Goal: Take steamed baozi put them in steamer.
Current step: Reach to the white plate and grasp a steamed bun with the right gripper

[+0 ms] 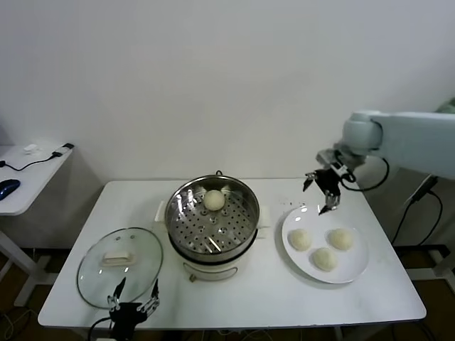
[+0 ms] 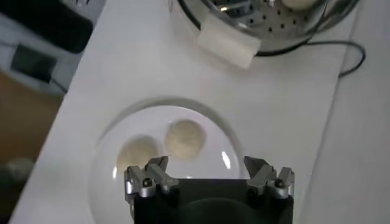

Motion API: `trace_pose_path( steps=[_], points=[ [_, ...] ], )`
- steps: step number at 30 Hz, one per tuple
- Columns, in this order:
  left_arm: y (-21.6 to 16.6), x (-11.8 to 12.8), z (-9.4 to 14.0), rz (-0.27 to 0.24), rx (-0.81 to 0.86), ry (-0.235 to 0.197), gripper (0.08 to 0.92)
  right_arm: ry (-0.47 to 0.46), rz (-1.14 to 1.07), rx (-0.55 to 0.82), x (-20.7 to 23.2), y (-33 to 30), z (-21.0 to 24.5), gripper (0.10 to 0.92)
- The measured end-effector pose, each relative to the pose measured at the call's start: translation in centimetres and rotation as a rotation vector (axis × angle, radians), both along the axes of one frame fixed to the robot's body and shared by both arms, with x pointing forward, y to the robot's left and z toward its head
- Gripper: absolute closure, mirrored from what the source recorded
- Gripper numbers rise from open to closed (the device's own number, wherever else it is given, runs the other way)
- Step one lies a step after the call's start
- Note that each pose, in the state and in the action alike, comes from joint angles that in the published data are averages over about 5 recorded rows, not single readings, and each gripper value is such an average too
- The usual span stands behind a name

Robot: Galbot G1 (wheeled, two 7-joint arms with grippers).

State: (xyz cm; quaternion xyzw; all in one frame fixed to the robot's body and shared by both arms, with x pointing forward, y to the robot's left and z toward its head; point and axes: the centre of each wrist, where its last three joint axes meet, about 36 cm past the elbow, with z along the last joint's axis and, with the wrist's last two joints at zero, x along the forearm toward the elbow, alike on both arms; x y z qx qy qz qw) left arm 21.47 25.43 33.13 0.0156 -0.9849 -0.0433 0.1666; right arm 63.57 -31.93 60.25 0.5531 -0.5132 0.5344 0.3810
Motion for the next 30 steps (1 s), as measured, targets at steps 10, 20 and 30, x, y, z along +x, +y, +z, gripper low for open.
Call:
trace_pose_path(
  steps=[10,20,30],
  points=[
    [-0.2,-0.6,0.0,0.001,0.001,0.011,0.177,0.029,-0.127,-0.01,-0.5,0.0,-7.5,0.2],
    [-0.1,-0.9,-0.1,0.003,0.005,0.019,0.177,0.024,-0.188,-0.012,0.2,0.9,-12.2,0.2],
    [-0.2,-0.9,-0.1,0.002,0.002,0.018,0.177,0.03,-0.204,-0.009,0.7,1.9,-14.0,0.273]
  ],
)
